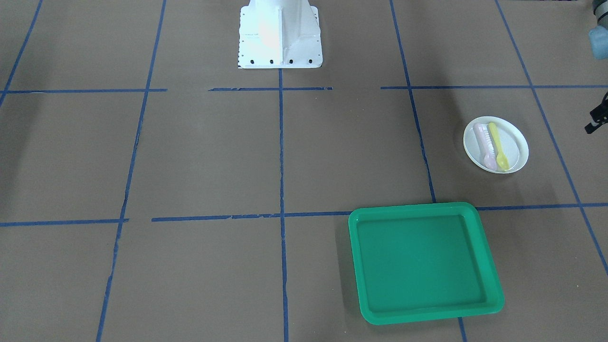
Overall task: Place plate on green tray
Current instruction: 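Move the left gripper down toward the rim of the white plate, then grasp the white plate's rim with the left gripper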
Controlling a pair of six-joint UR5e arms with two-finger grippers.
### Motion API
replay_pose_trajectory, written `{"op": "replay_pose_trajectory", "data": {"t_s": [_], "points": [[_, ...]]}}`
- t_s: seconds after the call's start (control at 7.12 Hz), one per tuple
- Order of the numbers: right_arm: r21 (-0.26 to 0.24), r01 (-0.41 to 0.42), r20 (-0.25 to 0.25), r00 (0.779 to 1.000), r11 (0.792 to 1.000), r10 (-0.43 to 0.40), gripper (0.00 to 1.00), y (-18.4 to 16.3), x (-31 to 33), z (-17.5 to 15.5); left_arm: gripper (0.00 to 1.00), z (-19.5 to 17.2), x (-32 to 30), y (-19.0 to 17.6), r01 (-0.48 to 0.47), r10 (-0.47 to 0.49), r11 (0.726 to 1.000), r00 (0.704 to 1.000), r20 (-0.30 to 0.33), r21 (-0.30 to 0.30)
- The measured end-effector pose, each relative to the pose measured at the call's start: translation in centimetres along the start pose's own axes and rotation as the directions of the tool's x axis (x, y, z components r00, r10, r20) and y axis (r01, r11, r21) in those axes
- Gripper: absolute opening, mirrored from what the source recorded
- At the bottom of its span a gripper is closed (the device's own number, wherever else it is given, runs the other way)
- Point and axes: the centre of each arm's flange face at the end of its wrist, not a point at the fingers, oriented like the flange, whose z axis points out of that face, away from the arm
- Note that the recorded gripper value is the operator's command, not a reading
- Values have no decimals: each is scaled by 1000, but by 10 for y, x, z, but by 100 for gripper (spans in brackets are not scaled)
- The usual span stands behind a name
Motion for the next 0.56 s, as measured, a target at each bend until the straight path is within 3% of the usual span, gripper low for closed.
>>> {"op": "replay_pose_trajectory", "data": {"t_s": [0.14,0.56], "points": [[0,0,0,1000,1000,0,100,0,0,0,100,27,17,7,30,-30,1000,999,-18,0],[0,0,1,1000,1000,0,100,0,0,0,100,76,57,18,68,-68,998,997,23,3]]}}
